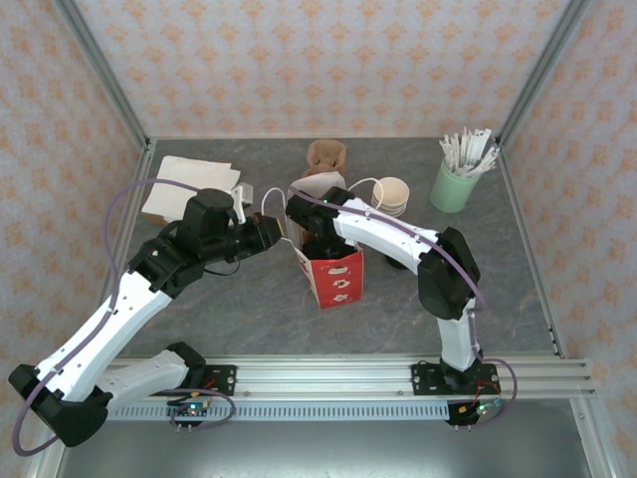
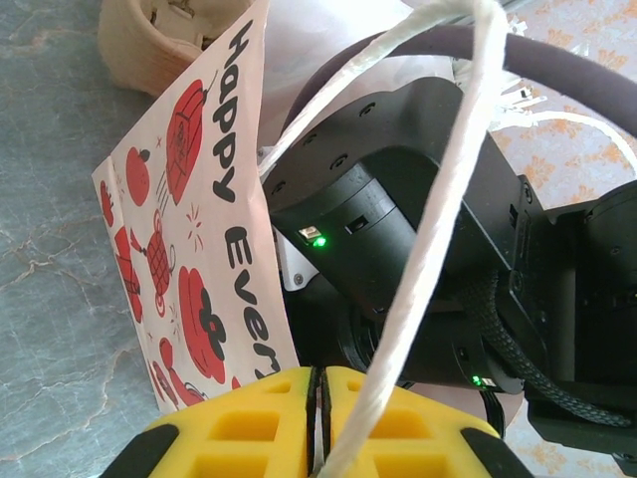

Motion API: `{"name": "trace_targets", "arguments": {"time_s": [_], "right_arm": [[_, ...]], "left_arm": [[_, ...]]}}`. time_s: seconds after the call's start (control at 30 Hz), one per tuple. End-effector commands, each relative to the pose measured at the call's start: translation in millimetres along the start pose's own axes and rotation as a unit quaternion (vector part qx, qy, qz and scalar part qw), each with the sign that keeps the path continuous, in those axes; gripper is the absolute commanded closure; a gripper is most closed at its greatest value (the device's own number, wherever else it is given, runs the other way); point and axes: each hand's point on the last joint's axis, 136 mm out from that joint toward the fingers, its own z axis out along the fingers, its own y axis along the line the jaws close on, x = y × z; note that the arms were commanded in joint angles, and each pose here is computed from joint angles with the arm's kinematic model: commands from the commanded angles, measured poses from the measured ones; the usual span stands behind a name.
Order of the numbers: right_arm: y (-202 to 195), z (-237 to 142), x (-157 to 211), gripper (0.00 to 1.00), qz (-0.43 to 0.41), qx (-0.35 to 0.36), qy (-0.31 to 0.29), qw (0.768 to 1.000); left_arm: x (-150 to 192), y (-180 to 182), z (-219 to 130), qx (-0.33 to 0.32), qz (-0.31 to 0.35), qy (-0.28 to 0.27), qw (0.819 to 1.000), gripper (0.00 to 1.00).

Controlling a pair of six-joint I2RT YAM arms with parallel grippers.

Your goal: Pack the takeout coffee

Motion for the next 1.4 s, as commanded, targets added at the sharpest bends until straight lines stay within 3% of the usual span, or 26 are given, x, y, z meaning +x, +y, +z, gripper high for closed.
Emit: {"name": "trace_targets", "arguments": {"time_s": [0.0,0.8,1.37], "right_arm": [[-28.7,25.4,8.8,0.3,-0.005,0.071,0.032,0.997],[-16.0,-4.1,-7.7,0.3,-0.004,0.027,-0.016,1.0],[-13.6,11.7,-14.4,0.31,-0.023,0.022,-0.033,0.999]], "left_arm": [[-8.0,-14.3,-5.5,0.02,0.006,-0.009,1.0,0.88],[-12.8,-21.1,-8.4,0.027,0.008,-0.014,1.0,0.87],[-11.7,-18.3,-2.9,0.018,0.007,-0.008,1.0,0.87]]}}
